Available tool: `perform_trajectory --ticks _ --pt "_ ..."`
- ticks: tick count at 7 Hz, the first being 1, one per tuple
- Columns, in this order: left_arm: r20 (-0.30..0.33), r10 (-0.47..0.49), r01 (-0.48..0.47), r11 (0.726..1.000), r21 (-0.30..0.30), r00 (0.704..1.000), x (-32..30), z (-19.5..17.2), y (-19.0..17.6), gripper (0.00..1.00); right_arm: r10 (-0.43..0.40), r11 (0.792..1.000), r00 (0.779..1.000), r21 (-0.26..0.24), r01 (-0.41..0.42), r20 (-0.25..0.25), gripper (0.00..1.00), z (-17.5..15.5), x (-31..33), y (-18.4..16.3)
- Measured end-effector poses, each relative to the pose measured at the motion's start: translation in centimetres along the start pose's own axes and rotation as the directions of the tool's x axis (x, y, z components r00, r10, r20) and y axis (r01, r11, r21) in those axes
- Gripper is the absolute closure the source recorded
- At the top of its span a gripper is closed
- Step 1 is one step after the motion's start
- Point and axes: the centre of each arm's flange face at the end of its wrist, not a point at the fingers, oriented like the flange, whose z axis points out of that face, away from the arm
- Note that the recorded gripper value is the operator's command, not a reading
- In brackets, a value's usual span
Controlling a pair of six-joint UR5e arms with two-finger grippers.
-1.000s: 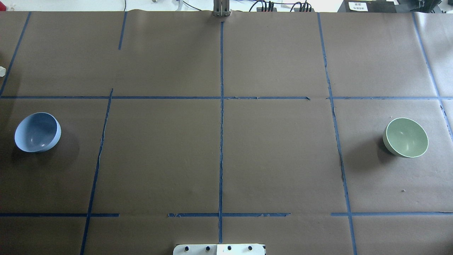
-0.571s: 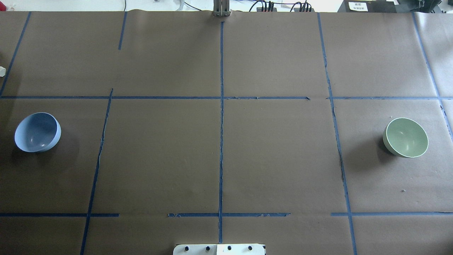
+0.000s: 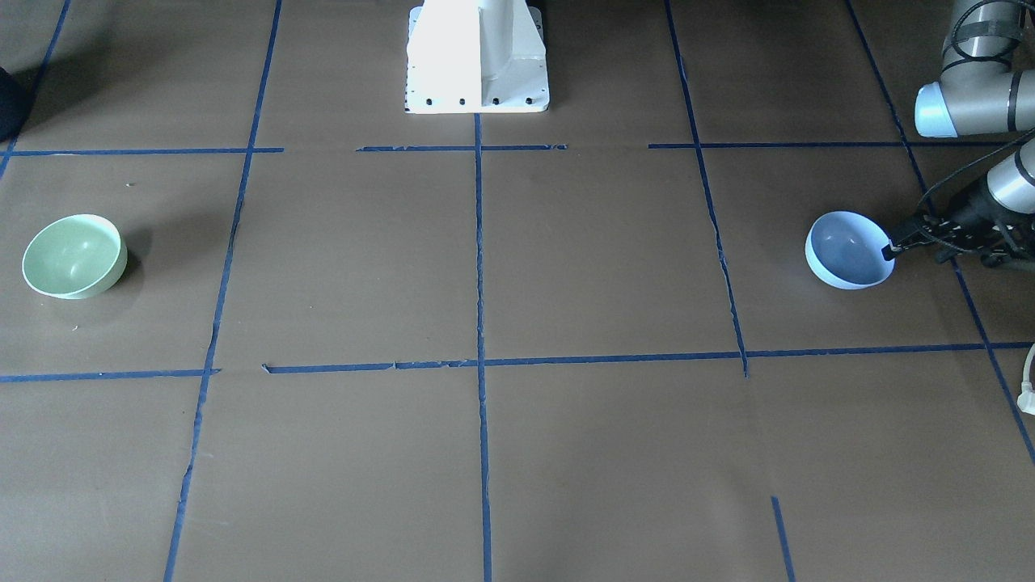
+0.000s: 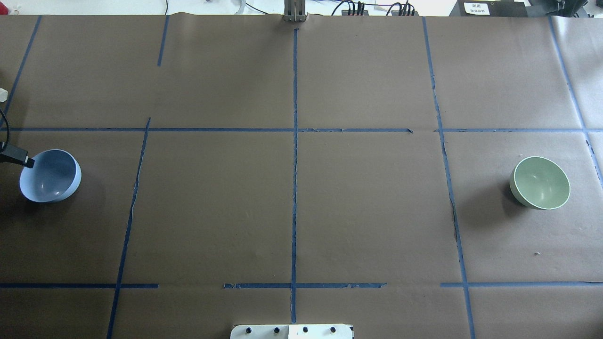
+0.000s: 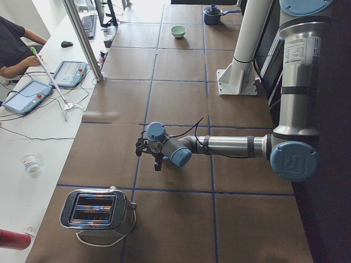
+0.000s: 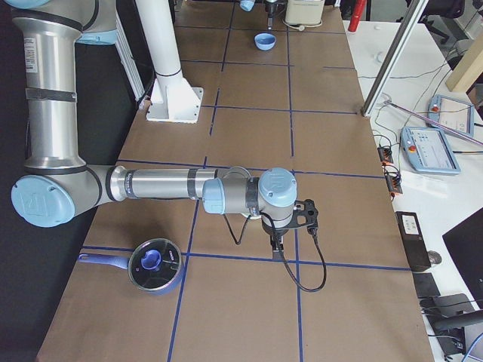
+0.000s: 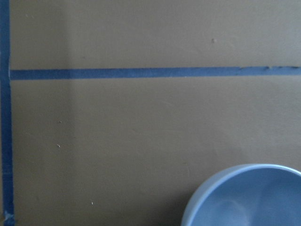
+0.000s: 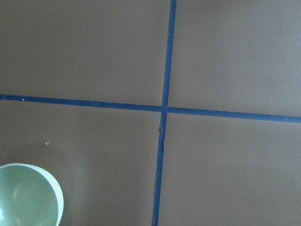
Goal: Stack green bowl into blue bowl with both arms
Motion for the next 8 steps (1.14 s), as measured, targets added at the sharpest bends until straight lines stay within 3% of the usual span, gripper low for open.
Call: perform_trajectory --ticks 2,3,5,8 --pt "-0.003 -0.007 0.007 1.000 0.006 1.000 0.4 1.2 0.3 0.78 0.004 1.000 1.000 0.000 -0.004 0.003 0.00 0.0 0.0 0.0" --pt "-0.007 -0.007 0.007 1.000 0.005 1.000 0.7 1.2 0.3 0.93 0.006 1.000 1.000 -0.001 -0.006 0.004 0.00 0.0 -0.1 0.0" --pt "-0.020 -0.003 0.003 1.000 -0.010 1.000 1.2 1.4 0.5 1.00 0.008 1.000 1.000 -0.002 -0.008 0.004 0.00 0.0 0.0 0.0" --pt "-0.118 0.009 -0.017 0.998 -0.068 0.993 4.0 0.1 1.3 1.00 0.010 1.000 1.000 -0.003 -0.010 0.005 0.00 0.1 0.0 0.0"
